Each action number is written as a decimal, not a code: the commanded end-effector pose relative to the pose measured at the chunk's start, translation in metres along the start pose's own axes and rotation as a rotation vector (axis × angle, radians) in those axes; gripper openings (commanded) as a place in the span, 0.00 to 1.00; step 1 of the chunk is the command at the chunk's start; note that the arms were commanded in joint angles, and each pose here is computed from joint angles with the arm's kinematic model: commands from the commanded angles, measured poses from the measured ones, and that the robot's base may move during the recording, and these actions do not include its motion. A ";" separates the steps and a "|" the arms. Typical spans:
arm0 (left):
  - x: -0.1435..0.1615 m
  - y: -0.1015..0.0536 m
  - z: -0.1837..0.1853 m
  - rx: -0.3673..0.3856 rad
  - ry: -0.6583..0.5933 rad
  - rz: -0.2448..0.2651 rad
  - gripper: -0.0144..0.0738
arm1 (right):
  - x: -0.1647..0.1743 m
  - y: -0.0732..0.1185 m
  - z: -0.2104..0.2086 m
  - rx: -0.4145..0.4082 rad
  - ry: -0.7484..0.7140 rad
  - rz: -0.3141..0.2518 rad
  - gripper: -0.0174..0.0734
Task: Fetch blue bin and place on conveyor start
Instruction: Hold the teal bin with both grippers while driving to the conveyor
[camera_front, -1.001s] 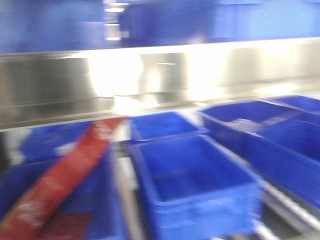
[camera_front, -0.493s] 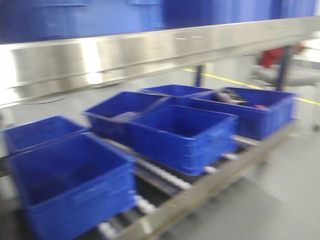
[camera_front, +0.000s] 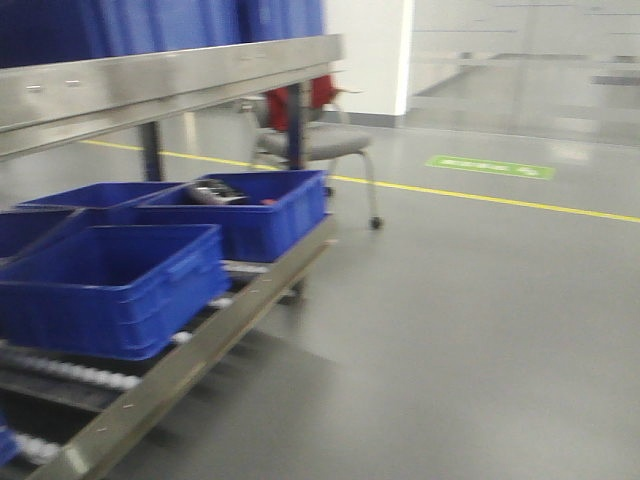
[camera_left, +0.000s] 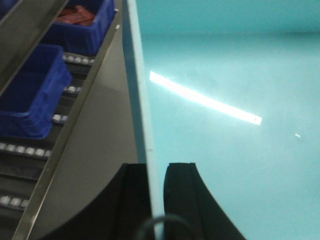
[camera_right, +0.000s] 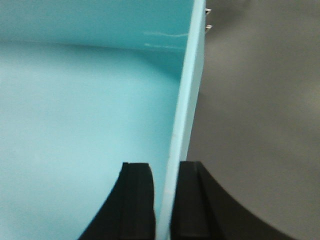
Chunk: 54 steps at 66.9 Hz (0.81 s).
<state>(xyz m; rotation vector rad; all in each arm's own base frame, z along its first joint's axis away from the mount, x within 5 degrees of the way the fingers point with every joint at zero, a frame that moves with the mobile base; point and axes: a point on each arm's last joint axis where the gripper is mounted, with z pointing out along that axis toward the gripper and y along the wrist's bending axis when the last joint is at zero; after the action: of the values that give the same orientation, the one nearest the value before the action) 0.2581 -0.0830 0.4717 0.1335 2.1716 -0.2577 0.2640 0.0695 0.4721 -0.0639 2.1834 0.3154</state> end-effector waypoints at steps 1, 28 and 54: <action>-0.005 0.006 -0.007 -0.051 -0.045 0.043 0.04 | -0.007 -0.005 -0.011 0.040 -0.071 -0.050 0.02; -0.005 0.006 -0.007 -0.053 -0.045 0.044 0.04 | -0.007 -0.005 -0.011 0.040 -0.071 -0.050 0.02; -0.005 0.006 -0.007 -0.053 -0.045 0.044 0.04 | -0.007 -0.005 -0.011 0.040 -0.071 -0.050 0.02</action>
<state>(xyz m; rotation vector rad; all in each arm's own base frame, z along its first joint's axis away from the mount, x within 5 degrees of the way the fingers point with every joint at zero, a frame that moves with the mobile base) 0.2583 -0.0827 0.4719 0.1339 2.1694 -0.2529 0.2640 0.0695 0.4721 -0.0639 2.1834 0.3154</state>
